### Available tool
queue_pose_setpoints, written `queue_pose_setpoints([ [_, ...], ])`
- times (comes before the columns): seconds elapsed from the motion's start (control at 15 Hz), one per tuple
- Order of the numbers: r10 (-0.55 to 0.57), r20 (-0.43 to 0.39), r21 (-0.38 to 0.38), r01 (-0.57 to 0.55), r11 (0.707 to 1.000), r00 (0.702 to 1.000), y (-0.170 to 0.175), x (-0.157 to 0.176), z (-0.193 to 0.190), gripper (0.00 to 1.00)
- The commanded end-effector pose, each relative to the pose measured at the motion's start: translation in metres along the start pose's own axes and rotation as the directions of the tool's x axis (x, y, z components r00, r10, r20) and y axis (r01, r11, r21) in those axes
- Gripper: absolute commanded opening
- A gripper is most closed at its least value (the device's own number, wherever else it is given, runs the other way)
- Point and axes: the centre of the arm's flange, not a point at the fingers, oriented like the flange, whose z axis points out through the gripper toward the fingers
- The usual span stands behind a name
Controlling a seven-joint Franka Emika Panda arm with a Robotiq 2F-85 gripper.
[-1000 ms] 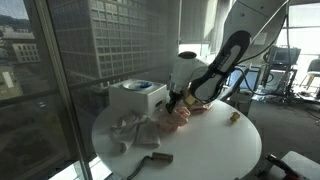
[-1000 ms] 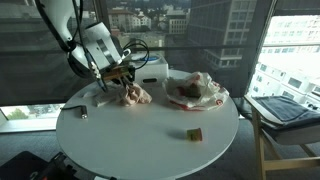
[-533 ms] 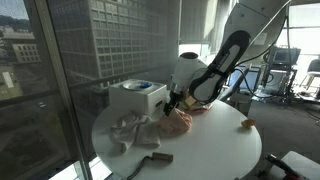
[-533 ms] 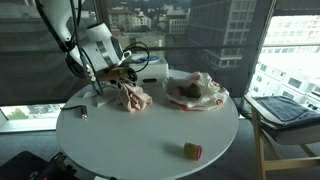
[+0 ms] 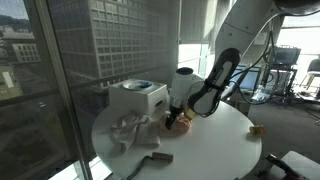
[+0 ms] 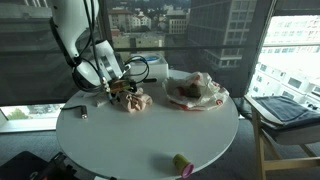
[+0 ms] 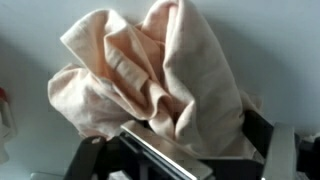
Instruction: Pick up all the items on the table and put them into the plastic
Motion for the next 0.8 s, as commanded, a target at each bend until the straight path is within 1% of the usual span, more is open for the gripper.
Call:
queue_pose_setpoints([
  [0.0,-0.068,-0.006,-0.010,0.068,0.998,0.998,0.003,0.018,0.018,0.75],
  [0.07,-0.061,0.004,-0.007,0.061,0.998,0.998,0.006,0.017,0.018,0.75],
  [0.27,-0.034,0.018,0.024,0.034,0.999,0.999,0.011,0.012,0.015,0.51],
  [0.33,-0.023,0.028,0.051,0.021,0.998,0.999,0.011,0.011,0.011,0.43],
  [0.47,-0.014,0.038,0.078,0.011,0.997,0.999,0.017,0.012,-0.003,0.28],
  [0.6,-0.010,0.056,0.046,0.008,0.999,0.998,0.026,0.014,-0.018,0.16],
  [0.67,0.003,0.065,0.023,-0.004,1.000,0.998,0.033,0.015,-0.031,0.11],
  [0.73,0.020,0.074,0.012,-0.021,1.000,0.997,0.040,0.014,-0.042,0.13],
])
